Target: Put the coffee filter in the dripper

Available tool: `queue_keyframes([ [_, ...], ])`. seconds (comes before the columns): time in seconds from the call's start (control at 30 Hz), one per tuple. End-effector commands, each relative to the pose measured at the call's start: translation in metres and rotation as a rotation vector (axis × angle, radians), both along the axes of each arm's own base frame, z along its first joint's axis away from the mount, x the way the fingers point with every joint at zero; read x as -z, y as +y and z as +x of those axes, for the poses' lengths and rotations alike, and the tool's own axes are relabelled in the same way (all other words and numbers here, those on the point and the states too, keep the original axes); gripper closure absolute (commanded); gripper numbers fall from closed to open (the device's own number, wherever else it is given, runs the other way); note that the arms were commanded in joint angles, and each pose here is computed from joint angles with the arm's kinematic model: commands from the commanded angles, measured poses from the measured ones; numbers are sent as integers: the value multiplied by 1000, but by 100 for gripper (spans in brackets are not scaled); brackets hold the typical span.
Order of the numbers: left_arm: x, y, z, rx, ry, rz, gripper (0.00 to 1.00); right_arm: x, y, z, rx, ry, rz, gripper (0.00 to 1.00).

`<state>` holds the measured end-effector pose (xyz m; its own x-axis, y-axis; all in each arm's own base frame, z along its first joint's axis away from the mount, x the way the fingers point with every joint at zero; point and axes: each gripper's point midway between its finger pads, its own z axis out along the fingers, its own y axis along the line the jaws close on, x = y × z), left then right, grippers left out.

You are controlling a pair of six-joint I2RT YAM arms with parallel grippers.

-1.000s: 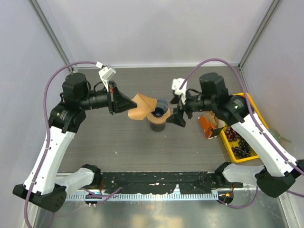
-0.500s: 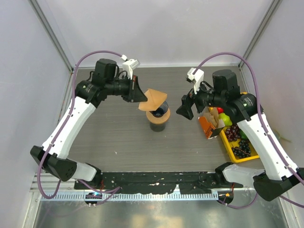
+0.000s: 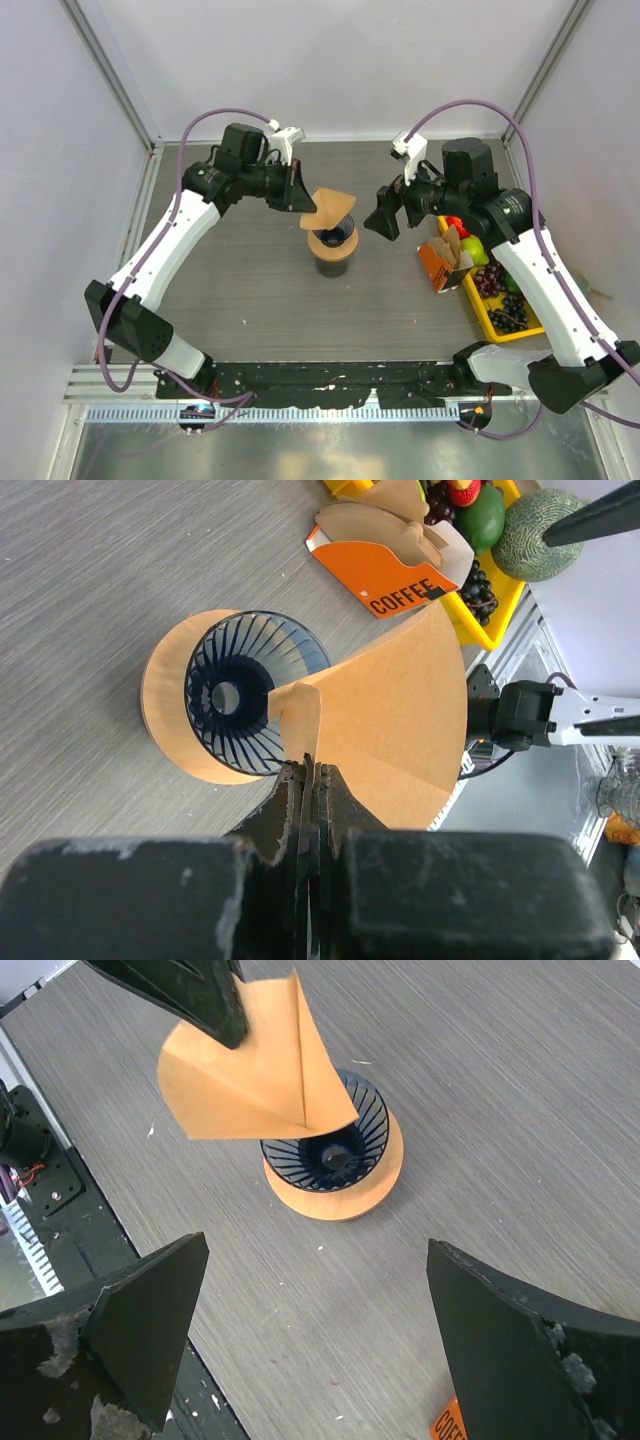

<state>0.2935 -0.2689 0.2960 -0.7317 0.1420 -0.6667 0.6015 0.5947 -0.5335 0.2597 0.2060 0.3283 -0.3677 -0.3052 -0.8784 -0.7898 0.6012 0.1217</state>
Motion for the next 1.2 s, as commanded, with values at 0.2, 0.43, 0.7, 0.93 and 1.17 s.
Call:
queue_keyframes([
  [0.2,28,-11,22,-11,23,20,88,-35,9,15,-21,-115,52,2],
  [0.43,0,7,14,9,16,-13,40,-36,13,29,-42,-135,16,6],
  [0.7,-63,71,-8,-137,-184,-184,36,-33,47,36,-156,-177,-81,37],
  [0.93,-58,107,-26,-257,-211,-167,36,16,79,44,-234,-139,-253,43],
  [1.17,-66,117,-34,-303,-216,-195,36,55,91,55,-258,-101,-349,58],
])
